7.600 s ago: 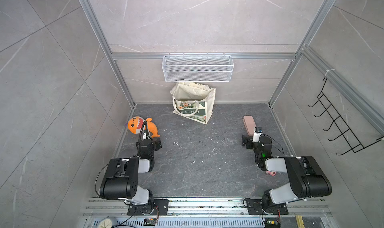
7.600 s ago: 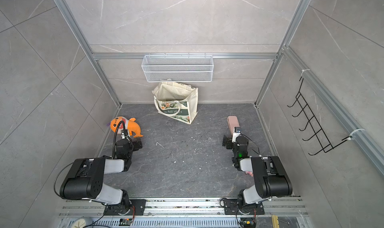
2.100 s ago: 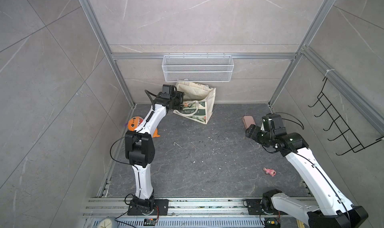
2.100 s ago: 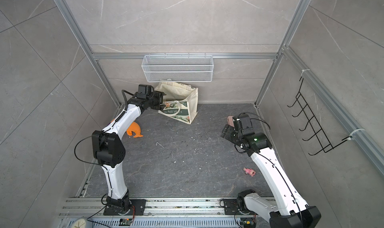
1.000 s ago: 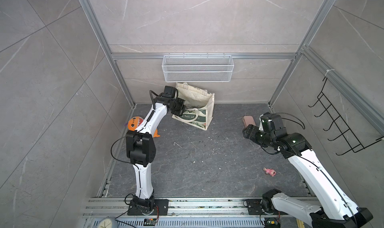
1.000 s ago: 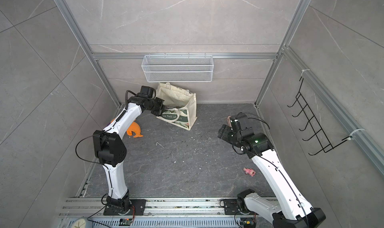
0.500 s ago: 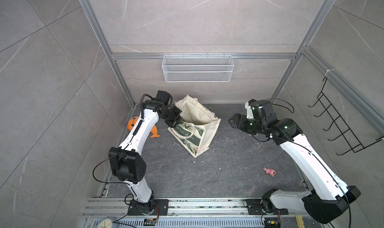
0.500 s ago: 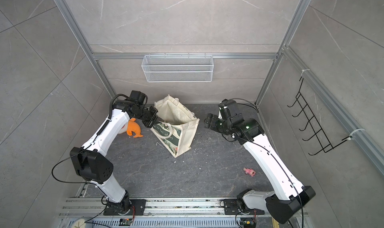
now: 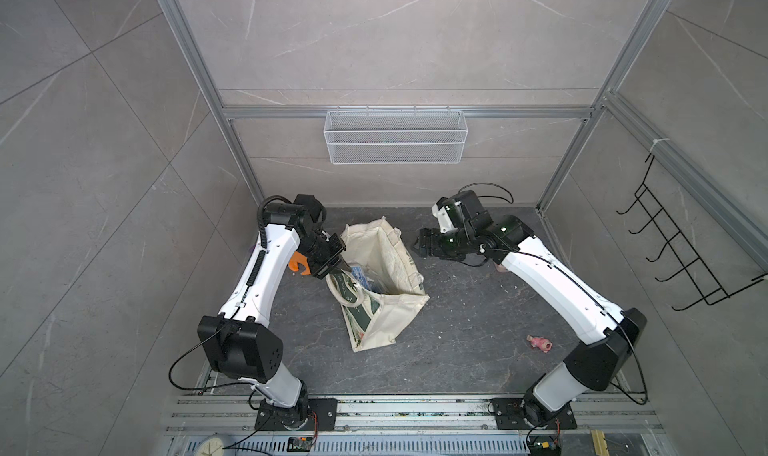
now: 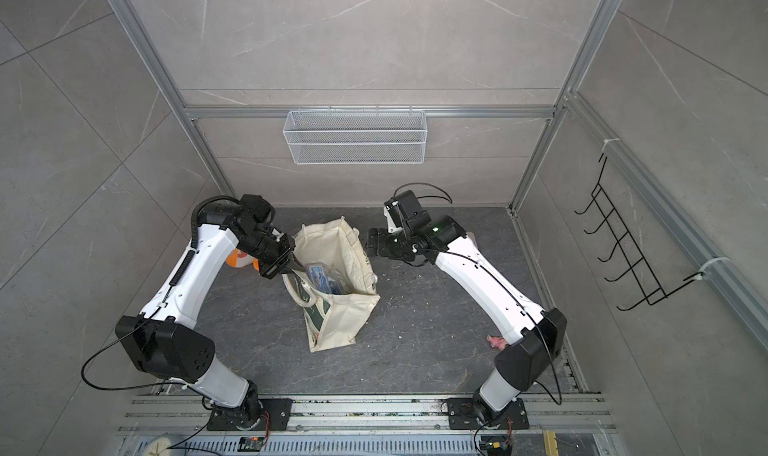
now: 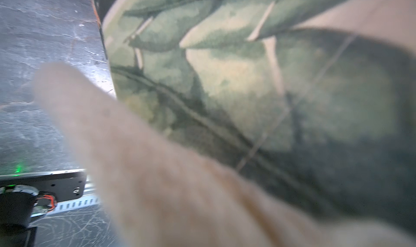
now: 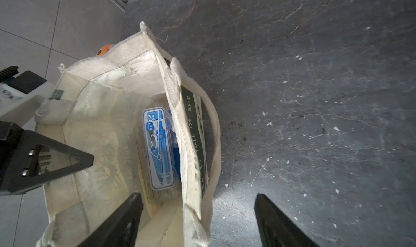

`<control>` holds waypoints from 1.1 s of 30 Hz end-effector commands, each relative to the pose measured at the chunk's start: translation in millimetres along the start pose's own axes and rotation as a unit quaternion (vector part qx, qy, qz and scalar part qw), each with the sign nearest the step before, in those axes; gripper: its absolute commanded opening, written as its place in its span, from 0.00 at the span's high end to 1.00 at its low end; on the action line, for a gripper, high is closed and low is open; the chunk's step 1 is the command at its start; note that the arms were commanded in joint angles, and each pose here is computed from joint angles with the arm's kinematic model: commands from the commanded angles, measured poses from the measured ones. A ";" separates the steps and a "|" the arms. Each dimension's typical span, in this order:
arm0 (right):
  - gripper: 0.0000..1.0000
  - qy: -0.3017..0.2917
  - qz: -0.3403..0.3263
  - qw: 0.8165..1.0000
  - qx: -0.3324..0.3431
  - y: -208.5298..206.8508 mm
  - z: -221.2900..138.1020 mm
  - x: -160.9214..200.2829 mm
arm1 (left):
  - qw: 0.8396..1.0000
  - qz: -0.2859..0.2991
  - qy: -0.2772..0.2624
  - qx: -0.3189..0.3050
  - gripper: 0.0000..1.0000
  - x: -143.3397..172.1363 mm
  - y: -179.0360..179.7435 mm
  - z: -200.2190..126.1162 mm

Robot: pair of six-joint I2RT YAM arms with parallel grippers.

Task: Take out the compass set from the canvas bag
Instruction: Adjust the canvas bag at the center of the board.

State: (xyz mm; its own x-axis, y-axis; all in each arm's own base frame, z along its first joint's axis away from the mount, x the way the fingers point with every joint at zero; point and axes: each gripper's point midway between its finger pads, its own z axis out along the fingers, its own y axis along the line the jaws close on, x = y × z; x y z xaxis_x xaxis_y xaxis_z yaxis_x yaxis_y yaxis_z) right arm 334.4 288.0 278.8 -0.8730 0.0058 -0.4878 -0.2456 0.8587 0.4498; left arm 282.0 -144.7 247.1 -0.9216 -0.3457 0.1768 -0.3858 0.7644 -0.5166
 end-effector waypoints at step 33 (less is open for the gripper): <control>0.34 0.066 -0.039 0.997 -0.012 57.7 72.3 47.8 | 0.982 -0.034 -0.156 -0.096 0.40 5.3 72.6 -29.1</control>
State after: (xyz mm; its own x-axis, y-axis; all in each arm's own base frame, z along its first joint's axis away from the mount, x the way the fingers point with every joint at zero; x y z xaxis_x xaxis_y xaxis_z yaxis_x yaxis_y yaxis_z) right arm 303.1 369.9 230.5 -0.9002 -0.1426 -0.4115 -0.3352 0.8300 0.4458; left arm 234.2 -82.9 229.9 -0.8832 -0.4689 0.0021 -0.4452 0.8371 -0.3180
